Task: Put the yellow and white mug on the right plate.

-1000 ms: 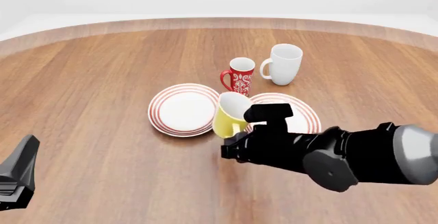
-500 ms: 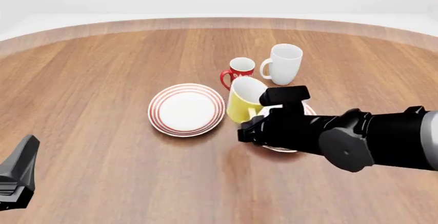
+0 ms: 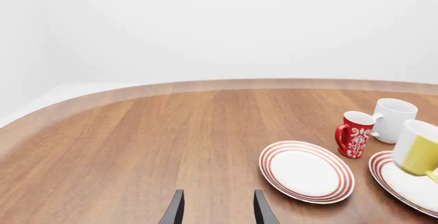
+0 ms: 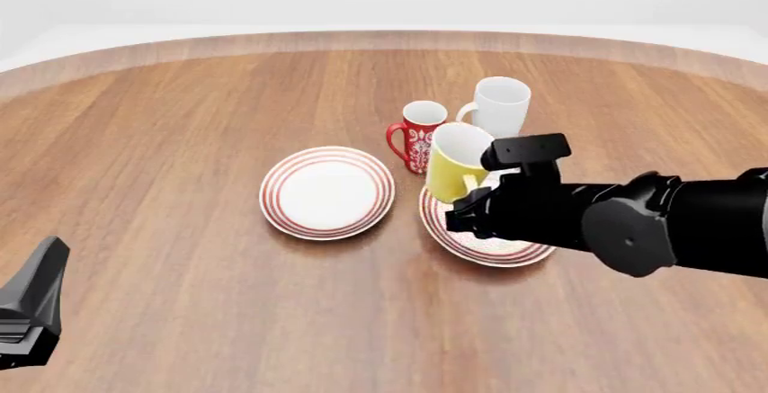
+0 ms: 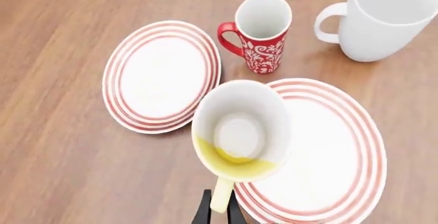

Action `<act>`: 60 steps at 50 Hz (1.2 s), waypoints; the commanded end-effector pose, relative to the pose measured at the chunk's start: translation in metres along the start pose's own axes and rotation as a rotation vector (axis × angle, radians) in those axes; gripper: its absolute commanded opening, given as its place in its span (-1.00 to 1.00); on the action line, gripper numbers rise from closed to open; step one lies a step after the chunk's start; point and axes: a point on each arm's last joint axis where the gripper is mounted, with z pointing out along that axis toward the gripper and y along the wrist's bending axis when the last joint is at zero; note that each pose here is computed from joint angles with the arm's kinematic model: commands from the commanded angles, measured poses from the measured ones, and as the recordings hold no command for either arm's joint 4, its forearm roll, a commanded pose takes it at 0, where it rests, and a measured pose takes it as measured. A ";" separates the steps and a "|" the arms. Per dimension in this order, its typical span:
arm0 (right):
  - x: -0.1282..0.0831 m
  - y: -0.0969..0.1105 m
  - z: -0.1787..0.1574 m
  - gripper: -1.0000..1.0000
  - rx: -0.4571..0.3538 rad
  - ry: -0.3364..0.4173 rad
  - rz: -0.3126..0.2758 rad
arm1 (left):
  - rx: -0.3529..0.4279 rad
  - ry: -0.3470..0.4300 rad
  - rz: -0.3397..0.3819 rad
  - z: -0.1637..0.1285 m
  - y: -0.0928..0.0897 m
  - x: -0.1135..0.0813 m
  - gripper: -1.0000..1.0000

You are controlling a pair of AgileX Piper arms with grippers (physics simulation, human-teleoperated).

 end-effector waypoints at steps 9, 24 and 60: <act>0.002 -0.027 0.001 -1.00 0.075 0.010 -0.030 | 0.000 0.000 0.000 0.000 0.000 0.000 1.00; 0.004 -0.037 0.007 -1.00 0.100 0.018 -0.040 | 0.000 0.000 0.000 0.000 0.000 0.000 1.00; 0.017 -0.060 0.025 -1.00 0.151 0.037 -0.032 | 0.000 0.000 0.000 0.000 0.000 0.000 1.00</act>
